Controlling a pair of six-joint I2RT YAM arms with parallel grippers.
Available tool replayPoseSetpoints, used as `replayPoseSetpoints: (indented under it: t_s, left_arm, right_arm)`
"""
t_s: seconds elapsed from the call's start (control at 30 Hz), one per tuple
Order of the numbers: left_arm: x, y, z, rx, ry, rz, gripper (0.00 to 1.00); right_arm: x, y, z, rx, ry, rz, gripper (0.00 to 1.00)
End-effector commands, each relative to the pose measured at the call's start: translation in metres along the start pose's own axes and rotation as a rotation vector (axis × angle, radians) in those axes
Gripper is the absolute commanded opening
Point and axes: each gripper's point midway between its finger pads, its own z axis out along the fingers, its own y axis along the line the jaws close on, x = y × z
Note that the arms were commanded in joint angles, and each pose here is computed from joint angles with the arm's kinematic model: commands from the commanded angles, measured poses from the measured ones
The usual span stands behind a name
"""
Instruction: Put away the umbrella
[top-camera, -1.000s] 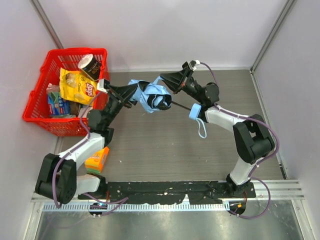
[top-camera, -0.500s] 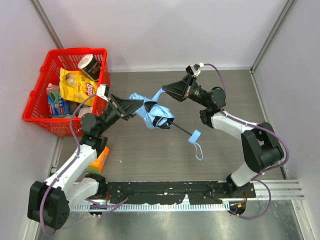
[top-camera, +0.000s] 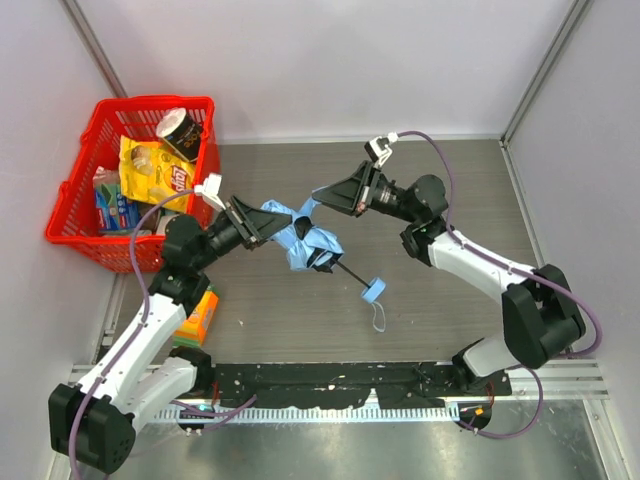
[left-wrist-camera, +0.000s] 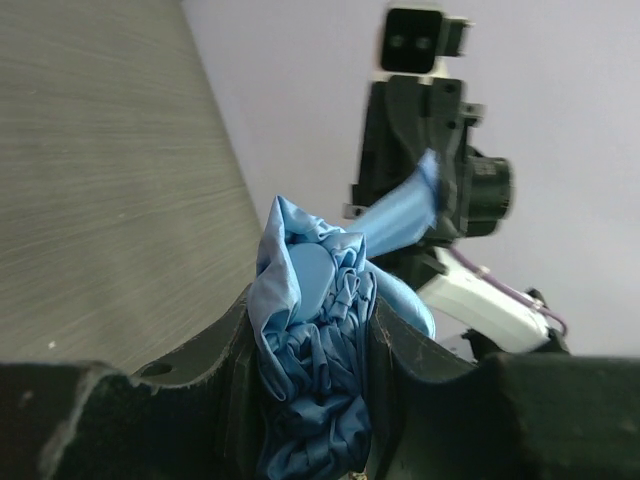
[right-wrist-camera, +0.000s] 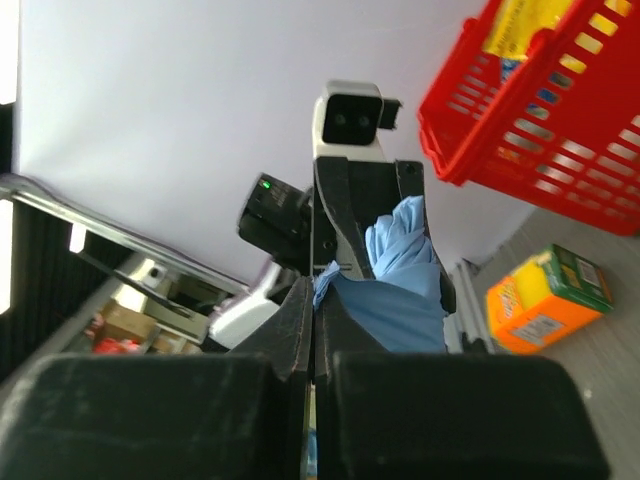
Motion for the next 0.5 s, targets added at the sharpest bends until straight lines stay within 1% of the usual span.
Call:
replayPoseSetpoints:
  t_s: [0.0,0.03,0.07,0.1,0.17,0.2,0.23,0.27,0.3,0.33,0.37,0.4,0.43,0.47]
  left_arm:
    - [0.029,0.075,-0.016,-0.321,0.1,-0.057,0.0]
    - [0.028,0.077,-0.016,-0.337,0.102,-0.046,0.0]
    - [0.029,0.082,-0.017,-0.362,0.11,-0.047,0.0]
    - [0.027,0.086,-0.018,-0.389,0.101,-0.048,0.0]
    - [0.022,0.089,-0.02,-0.424,0.072,-0.026,0.0]
    - [0.018,0.09,-0.02,-0.435,0.054,-0.023,0.0]
    - [0.016,0.09,-0.021,-0.442,0.041,-0.016,0.0]
    - [0.015,0.092,-0.021,-0.454,0.041,-0.017,0.0]
    - [0.016,0.096,-0.021,-0.469,0.051,-0.022,0.0]
    - [0.016,0.097,-0.021,-0.479,0.048,-0.024,0.0]
    - [0.015,0.1,-0.021,-0.484,0.044,-0.025,0.0]
    - [0.015,0.102,-0.022,-0.492,0.036,-0.028,0.0]
    - [0.015,0.105,-0.022,-0.502,0.03,-0.029,0.0]
    - [0.015,0.107,-0.022,-0.504,0.026,-0.028,0.0]
  right_arm:
    - [-0.008,0.091,0.02,-0.083,-0.062,-0.382,0.01]
    - [0.004,0.084,0.027,-0.034,-0.027,-0.406,0.01]
    - [0.015,0.086,0.032,-0.036,-0.003,-0.461,0.01]
    - [0.019,0.081,0.034,0.002,0.015,-0.45,0.01]
    - [0.029,0.073,0.039,0.04,0.043,-0.481,0.01]
    - [0.043,0.059,0.041,0.092,0.089,-0.51,0.01]
    - [0.042,0.058,0.046,0.12,0.075,-0.535,0.01]
    - [0.052,0.045,0.047,0.18,0.108,-0.574,0.01]
    - [0.053,0.047,0.051,0.193,0.106,-0.602,0.01]
    - [0.064,0.034,0.052,0.257,0.134,-0.653,0.01]
    - [0.065,0.034,0.055,0.281,0.141,-0.681,0.01]
    - [0.078,0.021,0.054,0.348,0.178,-0.741,0.01]
    - [0.082,0.018,0.057,0.375,0.194,-0.769,0.01]
    - [0.095,0.014,0.057,0.402,0.226,-0.816,0.01]
